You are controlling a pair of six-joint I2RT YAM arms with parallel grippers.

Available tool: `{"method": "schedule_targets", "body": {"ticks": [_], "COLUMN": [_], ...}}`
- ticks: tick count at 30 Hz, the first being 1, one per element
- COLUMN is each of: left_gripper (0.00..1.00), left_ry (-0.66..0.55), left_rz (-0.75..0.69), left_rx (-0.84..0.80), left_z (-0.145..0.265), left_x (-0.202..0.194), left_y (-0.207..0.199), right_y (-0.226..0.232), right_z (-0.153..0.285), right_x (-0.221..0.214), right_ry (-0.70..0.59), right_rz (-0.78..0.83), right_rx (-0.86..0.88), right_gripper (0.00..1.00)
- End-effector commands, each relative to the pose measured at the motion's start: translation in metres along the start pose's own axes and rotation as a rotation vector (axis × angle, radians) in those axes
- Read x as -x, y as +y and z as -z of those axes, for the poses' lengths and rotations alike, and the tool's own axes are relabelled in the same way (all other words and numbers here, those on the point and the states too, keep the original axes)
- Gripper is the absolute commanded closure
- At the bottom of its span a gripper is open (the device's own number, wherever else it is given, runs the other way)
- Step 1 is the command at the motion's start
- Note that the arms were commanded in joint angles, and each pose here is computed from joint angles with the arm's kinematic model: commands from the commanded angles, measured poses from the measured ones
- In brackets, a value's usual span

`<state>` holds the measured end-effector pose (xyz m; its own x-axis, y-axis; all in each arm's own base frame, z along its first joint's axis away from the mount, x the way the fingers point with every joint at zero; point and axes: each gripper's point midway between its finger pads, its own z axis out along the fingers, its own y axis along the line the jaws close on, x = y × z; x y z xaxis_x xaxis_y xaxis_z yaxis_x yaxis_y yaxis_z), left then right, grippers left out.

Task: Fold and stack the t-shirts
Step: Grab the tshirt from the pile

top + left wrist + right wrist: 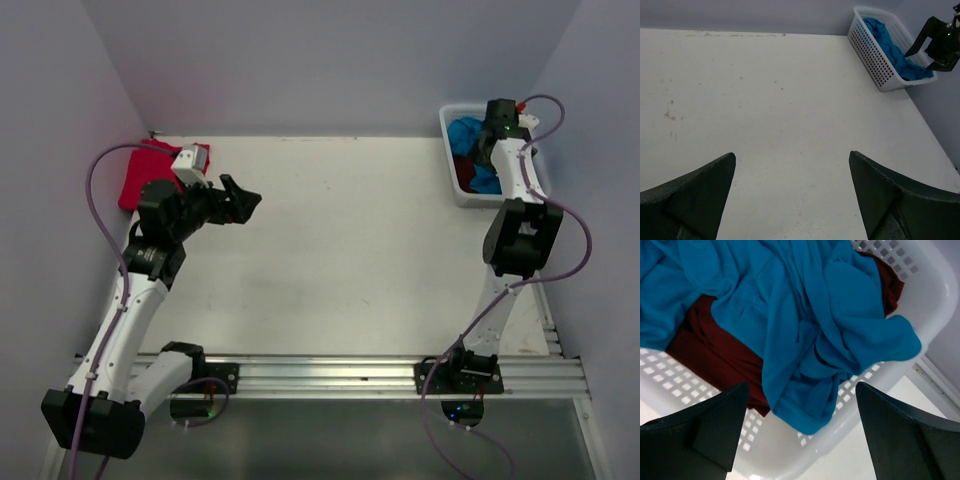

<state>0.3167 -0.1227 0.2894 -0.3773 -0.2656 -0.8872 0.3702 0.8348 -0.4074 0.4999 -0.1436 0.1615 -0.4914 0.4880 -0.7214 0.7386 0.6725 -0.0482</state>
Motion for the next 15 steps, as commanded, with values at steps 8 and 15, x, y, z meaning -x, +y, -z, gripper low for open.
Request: {"method": "schedule_targets", "body": {"ticks": [8,15], "left_gripper": [0.0,0.0], "left_ry": [0.001,0.01], "left_rz": [-0.038,-0.024], "left_rx": [-0.005,-0.015], "left_z": [0.009,0.01], "left_x": [0.002,0.001], "left_y": [-0.004,-0.007], "right_y": [-0.022,-0.022], "right_z": [-0.067,-0.069], "right_x": [-0.032,-0.034], "right_ry": [0.16,0.166], "right_rz": [-0.069,-0.106], "right_rx": [-0.11,-0.05], "right_gripper": [0.23,1.0]}}
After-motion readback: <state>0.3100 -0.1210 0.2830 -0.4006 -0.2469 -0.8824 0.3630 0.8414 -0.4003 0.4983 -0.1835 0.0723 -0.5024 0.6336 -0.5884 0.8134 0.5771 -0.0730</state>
